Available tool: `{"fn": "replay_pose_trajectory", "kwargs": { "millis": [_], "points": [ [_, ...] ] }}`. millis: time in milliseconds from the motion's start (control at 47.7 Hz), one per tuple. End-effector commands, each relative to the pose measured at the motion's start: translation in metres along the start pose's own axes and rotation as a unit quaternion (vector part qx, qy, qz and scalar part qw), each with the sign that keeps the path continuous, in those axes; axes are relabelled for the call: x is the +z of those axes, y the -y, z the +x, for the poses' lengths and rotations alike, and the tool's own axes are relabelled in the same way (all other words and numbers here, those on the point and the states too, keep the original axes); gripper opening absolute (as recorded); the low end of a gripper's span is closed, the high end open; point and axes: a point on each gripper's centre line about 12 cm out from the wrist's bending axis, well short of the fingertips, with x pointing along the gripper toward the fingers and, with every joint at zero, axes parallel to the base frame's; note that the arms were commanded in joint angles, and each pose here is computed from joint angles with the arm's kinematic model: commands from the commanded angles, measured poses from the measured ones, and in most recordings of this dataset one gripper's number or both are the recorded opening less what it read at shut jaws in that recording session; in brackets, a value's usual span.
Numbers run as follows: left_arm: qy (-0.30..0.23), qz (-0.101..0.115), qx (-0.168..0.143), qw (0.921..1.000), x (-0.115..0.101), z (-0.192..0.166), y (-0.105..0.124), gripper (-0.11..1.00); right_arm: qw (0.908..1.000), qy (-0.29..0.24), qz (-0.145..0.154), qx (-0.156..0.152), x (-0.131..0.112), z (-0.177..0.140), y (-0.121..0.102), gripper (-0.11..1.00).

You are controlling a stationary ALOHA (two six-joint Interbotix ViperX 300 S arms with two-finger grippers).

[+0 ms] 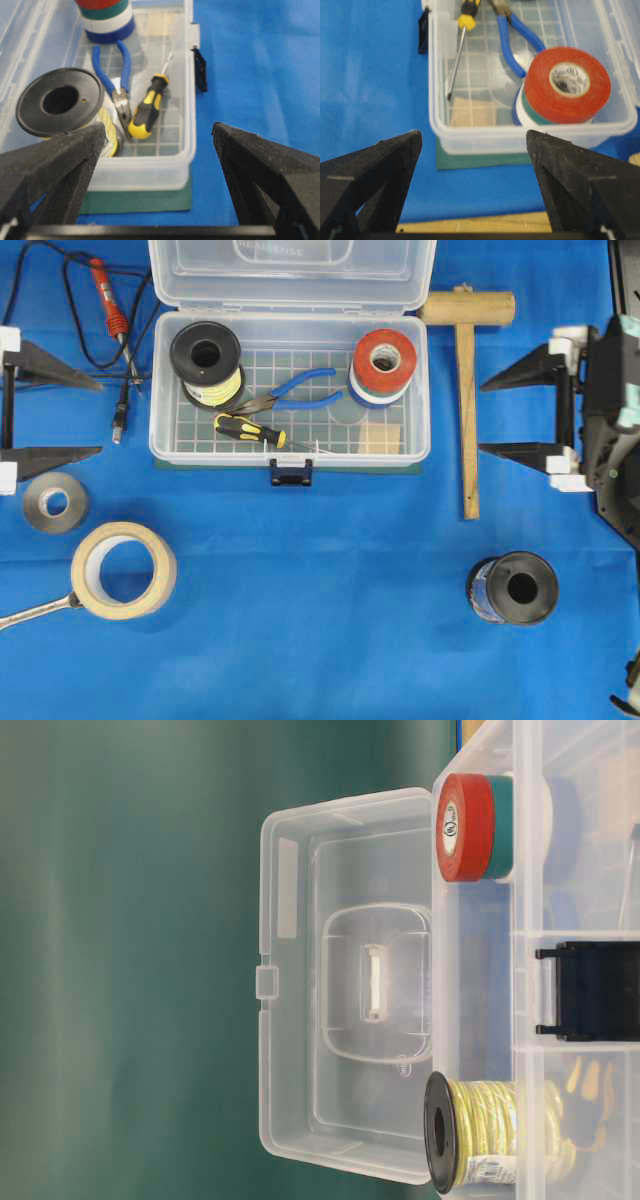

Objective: Open the tool box with both arms.

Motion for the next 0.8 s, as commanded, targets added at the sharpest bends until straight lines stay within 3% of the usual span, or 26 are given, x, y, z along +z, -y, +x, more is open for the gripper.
{"fn": "replay_pose_trajectory", "kwargs": {
  "millis": [0, 293, 776],
  "points": [
    [0.010, 0.001, -0.005, 0.9999, 0.001, -0.002, 0.002, 0.90, 0.9998, 0.020, 0.004, 0.003, -0.002, -0.004, 0.000, 0.84],
    [0.001, -0.004, -0.009, 1.0000, -0.022, -0.010, 0.005, 0.90, 0.9992, 0.034, 0.021, 0.006, -0.028, -0.008, 0.002, 0.84],
    [0.003, -0.012, -0.008, 0.9999, -0.023, -0.010, 0.005, 0.90, 0.9991, 0.029, 0.030, 0.006, -0.038, -0.005, 0.003, 0.84]
  ]
}}
